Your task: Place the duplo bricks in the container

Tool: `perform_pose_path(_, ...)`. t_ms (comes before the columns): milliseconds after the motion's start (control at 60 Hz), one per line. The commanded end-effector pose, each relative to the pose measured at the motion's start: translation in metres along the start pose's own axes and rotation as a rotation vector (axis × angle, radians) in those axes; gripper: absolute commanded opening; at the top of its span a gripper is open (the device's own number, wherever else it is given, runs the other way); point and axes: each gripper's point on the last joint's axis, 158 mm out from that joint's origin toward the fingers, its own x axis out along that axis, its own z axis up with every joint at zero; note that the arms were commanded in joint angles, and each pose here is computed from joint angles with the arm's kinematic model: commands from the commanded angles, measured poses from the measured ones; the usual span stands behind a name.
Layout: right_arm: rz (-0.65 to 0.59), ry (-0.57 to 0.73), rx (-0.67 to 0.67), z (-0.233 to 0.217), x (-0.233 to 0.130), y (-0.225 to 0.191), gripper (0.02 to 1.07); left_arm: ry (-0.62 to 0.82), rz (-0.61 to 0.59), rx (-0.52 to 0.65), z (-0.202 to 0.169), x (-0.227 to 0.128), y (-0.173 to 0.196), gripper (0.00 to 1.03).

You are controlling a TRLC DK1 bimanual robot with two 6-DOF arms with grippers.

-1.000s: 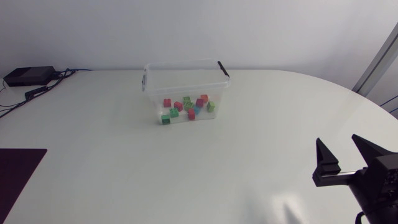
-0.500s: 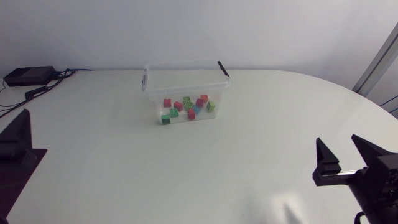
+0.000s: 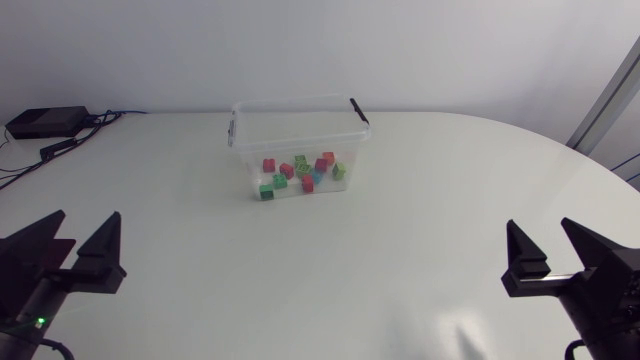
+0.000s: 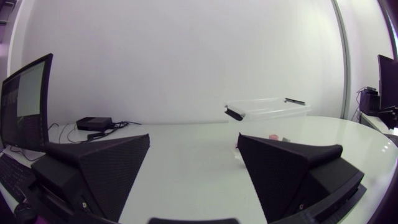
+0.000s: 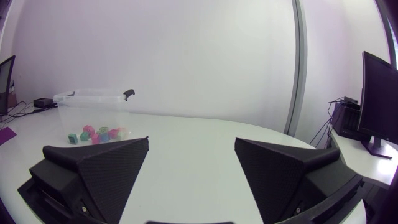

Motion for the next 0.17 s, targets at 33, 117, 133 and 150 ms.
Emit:
perform_pose_path(33, 0.009, 0.000, 0.046, -0.0048, 0.0011, 0.0027, 1.02, 0.031, -0.021, -0.048, -0.0235, 0.0042, -0.0045, 0.99)
perform_pose_path(117, 0.009, 0.000, 0.046, -0.0048, 0.0011, 0.0027, 1.02, 0.031, -0.021, -0.048, -0.0235, 0.0042, -0.0045, 0.99)
perform_pose_path(133, 0.009, 0.000, 0.046, -0.0048, 0.0011, 0.0027, 1.02, 0.031, -0.021, -0.048, -0.0235, 0.0042, -0.0045, 0.99)
perform_pose_path(150, 0.009, 0.000, 0.046, -0.0048, 0.0011, 0.0027, 1.02, 0.031, -0.021, -0.048, -0.0235, 0.0042, -0.0045, 0.99)
